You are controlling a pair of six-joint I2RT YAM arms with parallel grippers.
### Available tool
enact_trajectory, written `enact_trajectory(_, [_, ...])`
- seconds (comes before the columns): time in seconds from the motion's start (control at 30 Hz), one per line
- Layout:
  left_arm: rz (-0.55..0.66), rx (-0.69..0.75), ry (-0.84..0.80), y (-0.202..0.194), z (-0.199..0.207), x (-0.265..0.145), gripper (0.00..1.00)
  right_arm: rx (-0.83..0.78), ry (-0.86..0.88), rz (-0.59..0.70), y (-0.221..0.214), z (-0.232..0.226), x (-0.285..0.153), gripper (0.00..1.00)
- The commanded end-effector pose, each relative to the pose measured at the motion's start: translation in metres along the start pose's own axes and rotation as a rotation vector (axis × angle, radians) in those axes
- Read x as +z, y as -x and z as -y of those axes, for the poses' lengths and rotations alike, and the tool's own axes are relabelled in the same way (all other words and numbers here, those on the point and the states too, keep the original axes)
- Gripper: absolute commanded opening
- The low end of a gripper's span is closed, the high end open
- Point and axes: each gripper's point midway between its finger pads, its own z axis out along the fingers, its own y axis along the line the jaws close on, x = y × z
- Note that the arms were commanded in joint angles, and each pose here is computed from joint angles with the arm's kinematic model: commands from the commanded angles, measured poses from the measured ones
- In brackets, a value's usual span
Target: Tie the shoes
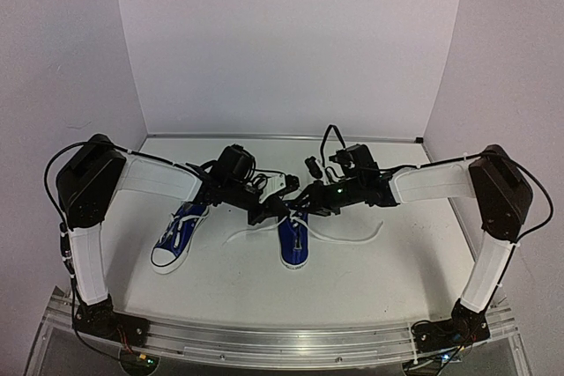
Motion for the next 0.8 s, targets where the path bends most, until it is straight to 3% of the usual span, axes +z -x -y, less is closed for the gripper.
enact_trajectory(0.0, [0.101, 0.049, 0.024, 0.043, -0.006, -0.016, 0.00, -0.036, 0.027, 0.021, 0.008, -0.011, -0.002, 0.18])
enact_trajectory(0.1, [0.096, 0.047, 0.033, 0.042, -0.007, -0.016, 0.02, -0.040, 0.020, 0.029, 0.009, -0.011, -0.003, 0.08])
enact_trajectory(0.17, [0.090, 0.042, 0.043, 0.040, -0.007, -0.017, 0.12, -0.044, 0.009, 0.036, 0.011, -0.011, -0.004, 0.00])
enact_trajectory(0.27, [0.085, 0.031, 0.066, 0.035, -0.008, -0.019, 0.27, -0.045, -0.011, 0.046, 0.012, -0.009, -0.007, 0.00])
enact_trajectory(0.37, [0.097, 0.023, 0.077, 0.033, -0.007, -0.020, 0.33, -0.041, -0.029, 0.053, 0.014, -0.006, -0.008, 0.00])
enact_trajectory(0.77, [0.143, 0.034, 0.039, 0.040, -0.005, -0.005, 0.34, -0.040, -0.045, 0.073, 0.018, -0.007, -0.013, 0.00])
